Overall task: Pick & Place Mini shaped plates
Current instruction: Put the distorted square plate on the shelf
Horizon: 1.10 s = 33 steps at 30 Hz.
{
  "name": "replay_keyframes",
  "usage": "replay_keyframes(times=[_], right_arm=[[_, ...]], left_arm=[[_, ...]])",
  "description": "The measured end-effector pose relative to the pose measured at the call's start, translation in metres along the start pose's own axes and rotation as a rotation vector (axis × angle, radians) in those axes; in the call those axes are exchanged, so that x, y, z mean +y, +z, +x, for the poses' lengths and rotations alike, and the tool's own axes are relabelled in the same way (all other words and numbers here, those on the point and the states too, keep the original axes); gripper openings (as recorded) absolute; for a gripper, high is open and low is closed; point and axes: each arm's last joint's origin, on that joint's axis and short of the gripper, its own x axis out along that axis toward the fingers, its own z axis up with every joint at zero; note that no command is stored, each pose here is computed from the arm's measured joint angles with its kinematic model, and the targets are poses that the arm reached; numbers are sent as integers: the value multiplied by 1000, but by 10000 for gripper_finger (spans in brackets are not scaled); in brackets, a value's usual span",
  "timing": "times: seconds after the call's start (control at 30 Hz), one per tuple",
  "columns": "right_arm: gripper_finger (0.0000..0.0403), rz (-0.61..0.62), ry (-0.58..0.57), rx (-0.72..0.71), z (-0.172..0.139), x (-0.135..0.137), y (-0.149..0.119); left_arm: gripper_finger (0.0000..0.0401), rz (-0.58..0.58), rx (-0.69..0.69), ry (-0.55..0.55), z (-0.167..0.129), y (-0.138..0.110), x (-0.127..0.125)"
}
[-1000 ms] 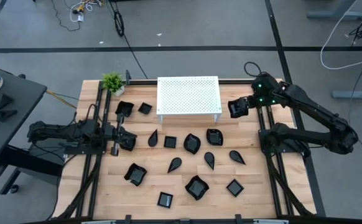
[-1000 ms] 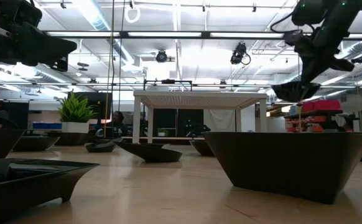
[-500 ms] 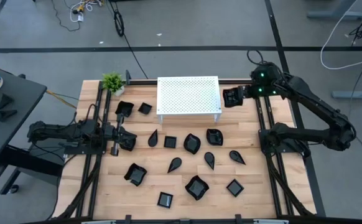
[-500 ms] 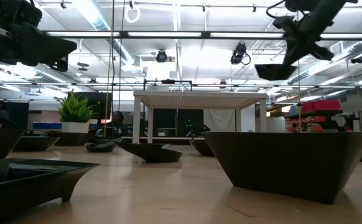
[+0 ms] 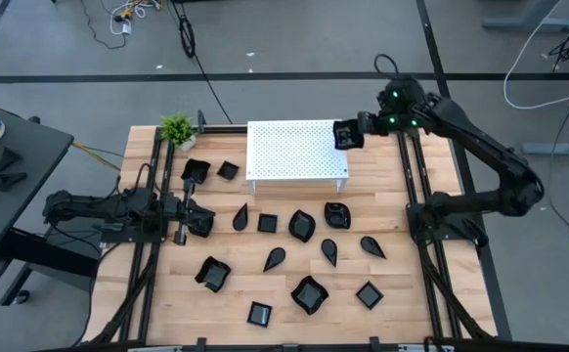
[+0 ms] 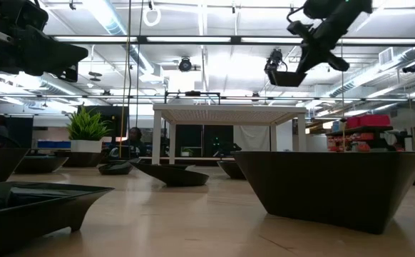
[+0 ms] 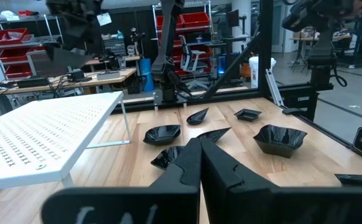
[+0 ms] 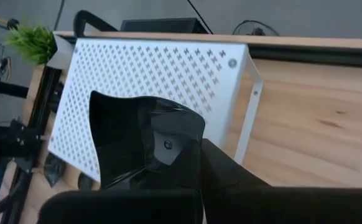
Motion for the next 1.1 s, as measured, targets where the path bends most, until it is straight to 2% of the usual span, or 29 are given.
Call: replay_keyframes(times=[0.2, 0.5, 0.77, 1.1], right_arm=[[1, 53, 8, 17, 16, 7, 25], [1, 159, 25, 101, 55, 6, 46], [1, 222, 65, 132, 80, 0, 58], [1, 231, 41, 188, 100, -7, 59]], left_arm=[[3, 0, 0, 0, 0, 0, 0], [3, 0, 0, 0, 0, 0, 0], [3, 0, 0, 0, 0, 0, 0], [3, 0, 0, 0, 0, 0, 0]])
